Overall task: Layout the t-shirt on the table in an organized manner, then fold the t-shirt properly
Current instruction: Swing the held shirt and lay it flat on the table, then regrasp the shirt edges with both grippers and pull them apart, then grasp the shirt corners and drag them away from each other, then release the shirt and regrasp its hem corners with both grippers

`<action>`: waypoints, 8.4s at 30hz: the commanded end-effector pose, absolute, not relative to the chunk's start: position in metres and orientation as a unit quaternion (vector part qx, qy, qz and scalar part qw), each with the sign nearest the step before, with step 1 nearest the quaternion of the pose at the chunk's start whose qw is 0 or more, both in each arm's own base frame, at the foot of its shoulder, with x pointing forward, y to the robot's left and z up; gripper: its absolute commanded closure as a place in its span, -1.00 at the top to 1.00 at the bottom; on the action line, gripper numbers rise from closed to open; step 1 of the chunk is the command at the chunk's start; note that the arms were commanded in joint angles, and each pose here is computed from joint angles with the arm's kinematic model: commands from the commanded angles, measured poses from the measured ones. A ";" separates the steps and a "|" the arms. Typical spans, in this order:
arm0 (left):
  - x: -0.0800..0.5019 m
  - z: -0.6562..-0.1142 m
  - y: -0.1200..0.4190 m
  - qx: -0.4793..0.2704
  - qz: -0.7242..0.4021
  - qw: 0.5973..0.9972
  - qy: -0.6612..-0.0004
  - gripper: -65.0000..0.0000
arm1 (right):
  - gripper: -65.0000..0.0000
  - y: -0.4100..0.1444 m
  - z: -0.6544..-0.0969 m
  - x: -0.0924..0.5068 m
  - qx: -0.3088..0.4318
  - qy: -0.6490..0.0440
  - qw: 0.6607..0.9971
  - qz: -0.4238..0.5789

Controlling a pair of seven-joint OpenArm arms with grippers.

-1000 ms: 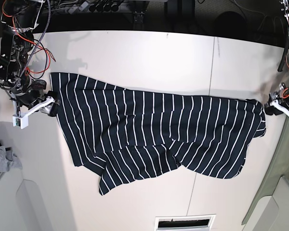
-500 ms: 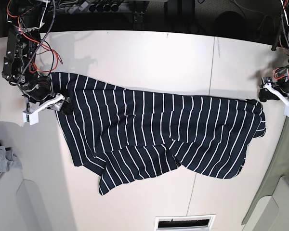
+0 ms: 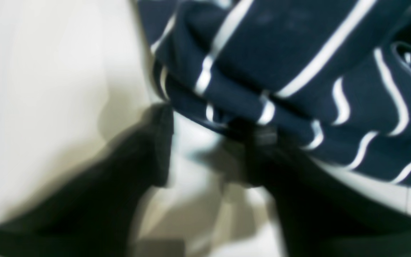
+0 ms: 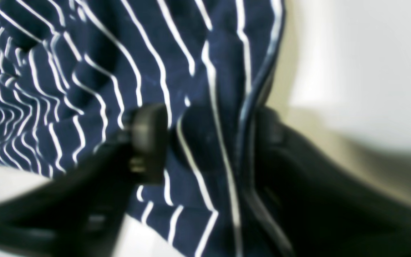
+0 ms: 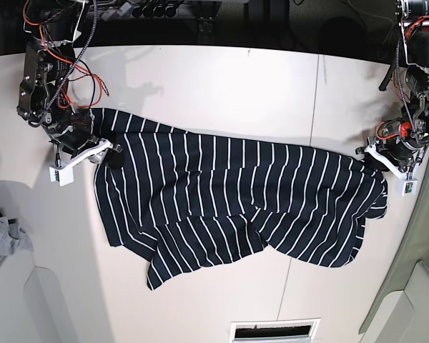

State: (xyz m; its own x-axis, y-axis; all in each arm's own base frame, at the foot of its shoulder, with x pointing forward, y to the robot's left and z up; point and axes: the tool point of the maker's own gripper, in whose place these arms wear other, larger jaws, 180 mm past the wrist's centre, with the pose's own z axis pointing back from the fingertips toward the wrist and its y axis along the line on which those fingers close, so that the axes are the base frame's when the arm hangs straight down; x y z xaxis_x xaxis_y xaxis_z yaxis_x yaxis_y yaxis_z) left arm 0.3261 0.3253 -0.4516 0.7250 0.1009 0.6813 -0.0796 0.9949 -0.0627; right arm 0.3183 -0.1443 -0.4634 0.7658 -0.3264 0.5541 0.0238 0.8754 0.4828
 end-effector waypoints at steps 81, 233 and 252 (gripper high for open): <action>0.436 -0.411 0.277 -0.159 0.074 0.895 -0.409 -0.02 | 0.32 -0.168 -0.464 0.430 0.163 -0.383 0.908 -0.043; 0.218 -0.051 0.297 -0.056 -0.159 0.686 -0.708 -1.00 | -1.00 -0.291 -0.222 0.201 0.046 -0.526 0.848 0.049; 0.312 -0.067 0.320 -0.019 -0.155 0.666 -0.730 -1.00 | -1.00 -0.324 -0.144 0.296 -0.017 -0.645 0.759 0.092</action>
